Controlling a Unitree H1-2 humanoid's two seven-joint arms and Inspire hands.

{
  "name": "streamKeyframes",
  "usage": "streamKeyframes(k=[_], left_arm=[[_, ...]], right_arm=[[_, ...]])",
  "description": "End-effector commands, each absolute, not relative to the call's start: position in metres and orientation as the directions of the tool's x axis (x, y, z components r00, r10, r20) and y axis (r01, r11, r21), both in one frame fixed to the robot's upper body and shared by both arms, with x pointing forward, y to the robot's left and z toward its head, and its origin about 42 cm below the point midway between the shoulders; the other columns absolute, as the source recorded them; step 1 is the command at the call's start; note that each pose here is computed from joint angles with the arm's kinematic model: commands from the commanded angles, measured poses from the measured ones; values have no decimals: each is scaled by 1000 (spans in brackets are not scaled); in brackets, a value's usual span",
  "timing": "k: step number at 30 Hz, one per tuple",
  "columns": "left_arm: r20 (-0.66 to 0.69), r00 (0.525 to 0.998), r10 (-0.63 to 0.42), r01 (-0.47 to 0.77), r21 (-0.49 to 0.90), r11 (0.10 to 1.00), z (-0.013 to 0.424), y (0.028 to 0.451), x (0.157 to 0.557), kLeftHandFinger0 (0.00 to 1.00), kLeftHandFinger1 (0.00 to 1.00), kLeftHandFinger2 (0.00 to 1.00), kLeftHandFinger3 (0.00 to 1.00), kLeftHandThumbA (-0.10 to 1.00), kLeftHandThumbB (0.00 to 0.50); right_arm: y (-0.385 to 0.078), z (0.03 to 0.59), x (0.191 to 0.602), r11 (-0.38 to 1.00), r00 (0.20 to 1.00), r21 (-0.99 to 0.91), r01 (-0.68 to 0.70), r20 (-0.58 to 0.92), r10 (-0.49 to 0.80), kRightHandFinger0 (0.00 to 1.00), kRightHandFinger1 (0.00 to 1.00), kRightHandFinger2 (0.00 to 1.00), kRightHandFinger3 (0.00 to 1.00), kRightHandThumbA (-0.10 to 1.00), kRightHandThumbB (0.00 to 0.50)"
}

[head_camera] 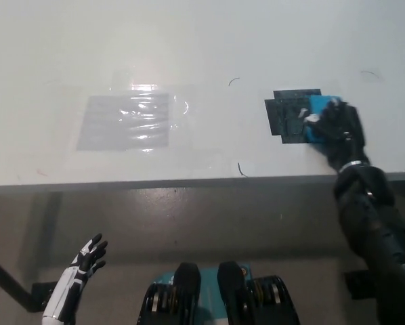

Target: A soft sponge is kept on the balc marked spot on the table infront of the robot and it uses its right hand fist to press down on it and drrags it across the table in a back and forth manner twice to clean it

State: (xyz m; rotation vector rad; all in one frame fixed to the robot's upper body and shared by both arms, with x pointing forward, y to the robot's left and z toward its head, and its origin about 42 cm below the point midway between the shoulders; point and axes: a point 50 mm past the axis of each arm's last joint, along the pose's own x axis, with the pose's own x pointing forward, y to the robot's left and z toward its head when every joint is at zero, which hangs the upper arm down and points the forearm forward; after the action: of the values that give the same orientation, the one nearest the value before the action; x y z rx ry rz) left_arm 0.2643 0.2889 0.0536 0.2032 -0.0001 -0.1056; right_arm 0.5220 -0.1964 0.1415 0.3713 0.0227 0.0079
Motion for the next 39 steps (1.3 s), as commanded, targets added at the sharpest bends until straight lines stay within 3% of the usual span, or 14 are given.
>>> streamKeyframes(k=[1, 10, 16, 17, 18, 19, 20, 21, 22, 25, 28, 30, 34, 39], left_arm=[[37, 993, -113, 103, 219, 970, 64, 292, 270, 1000, 1000, 1000, 1000, 1000, 500], [38, 994, -103, 92, 217, 972, 66, 291, 270, 1000, 1000, 1000, 1000, 1000, 500], [36, 994, -105, 94, 223, 970, 64, 294, 268, 1000, 1000, 1000, 1000, 1000, 500], [34, 994, -105, 95, 222, 970, 64, 294, 268, 1000, 1000, 1000, 1000, 1000, 500], [33, 994, -104, 94, 221, 971, 64, 294, 268, 1000, 1000, 1000, 1000, 1000, 500], [34, 994, -103, 93, 220, 971, 65, 294, 270, 1000, 1000, 1000, 1000, 1000, 500], [34, 994, -103, 93, 219, 971, 64, 294, 269, 1000, 1000, 1000, 1000, 1000, 500], [33, 994, -103, 93, 220, 971, 64, 294, 268, 1000, 1000, 1000, 1000, 1000, 500], [29, 994, -101, 92, 212, 973, 62, 294, 265, 1000, 1000, 1000, 1000, 1000, 500], [25, 995, -96, 89, 211, 974, 58, 295, 261, 1000, 1000, 1000, 1000, 1000, 500], [33, 996, -88, 79, 214, 974, 60, 296, 265, 1000, 1000, 1000, 1000, 1000, 500], [27, 995, -91, 83, 218, 972, 57, 297, 259, 1000, 1000, 1000, 1000, 1000, 500], [-5, 995, -99, 97, 215, 972, 50, 297, 247, 1000, 1000, 1000, 1000, 1000, 500], [-3, 996, -90, 89, 212, 973, 51, 296, 246, 1000, 1000, 1000, 1000, 1000, 500]], right_arm=[[-151, 143, 520, 918, 988, 374, -134, -21, 153, 0, 0, 0, 0, 1000, 294], [-137, 145, 520, 921, 985, 354, -160, -9, 175, 0, 0, 0, 0, 1000, 275], [-154, 137, 516, 942, 991, 315, -119, -18, 131, 2, 0, 0, 0, 1000, 300], [-161, 135, 515, 957, 992, 266, -119, -6, 126, 69, 0, 0, 0, 1000, 318], [-166, 138, 516, 966, 991, 219, -134, 6, 136, 198, 129, 162, 162, 1000, 362], [-170, 142, 519, 969, 987, 189, -157, 20, 156, 455, 392, 427, 399, 1000, 420], [-175, 150, 521, 966, 979, 162, -203, 42, 199, 675, 712, 740, 752, 1000, 440], [-178, 154, 522, 959, 972, 160, -233, 52, 228, 740, 785, 811, 871, 1000, 455], [-181, 165, 523, 946, 954, 138, -292, 109, 279, 963, 1000, 1000, 1000, 1000, 467], [-181, 206, 515, 910, 897, 139, -391, 280, 343, 1000, 1000, 1000, 1000, 1000, 429], [-177, 259, 506, 867, 812, 118, -485, 428, 396, 1000, 1000, 1000, 1000, 1000, 456], [-172, 310, 478, 827, 712, 68, -559, 549, 437, 1000, 1000, 1000, 1000, 1000, 497], [-167, 364, 427, 803, 565, -62, -593, 679, 470, 1000, 1000, 1000, 1000, 1000, 500], [-158, 387, 369, 780, 431, -158, -605, 759, 488, 1000, 1000, 1000, 1000, 1000, 500]])
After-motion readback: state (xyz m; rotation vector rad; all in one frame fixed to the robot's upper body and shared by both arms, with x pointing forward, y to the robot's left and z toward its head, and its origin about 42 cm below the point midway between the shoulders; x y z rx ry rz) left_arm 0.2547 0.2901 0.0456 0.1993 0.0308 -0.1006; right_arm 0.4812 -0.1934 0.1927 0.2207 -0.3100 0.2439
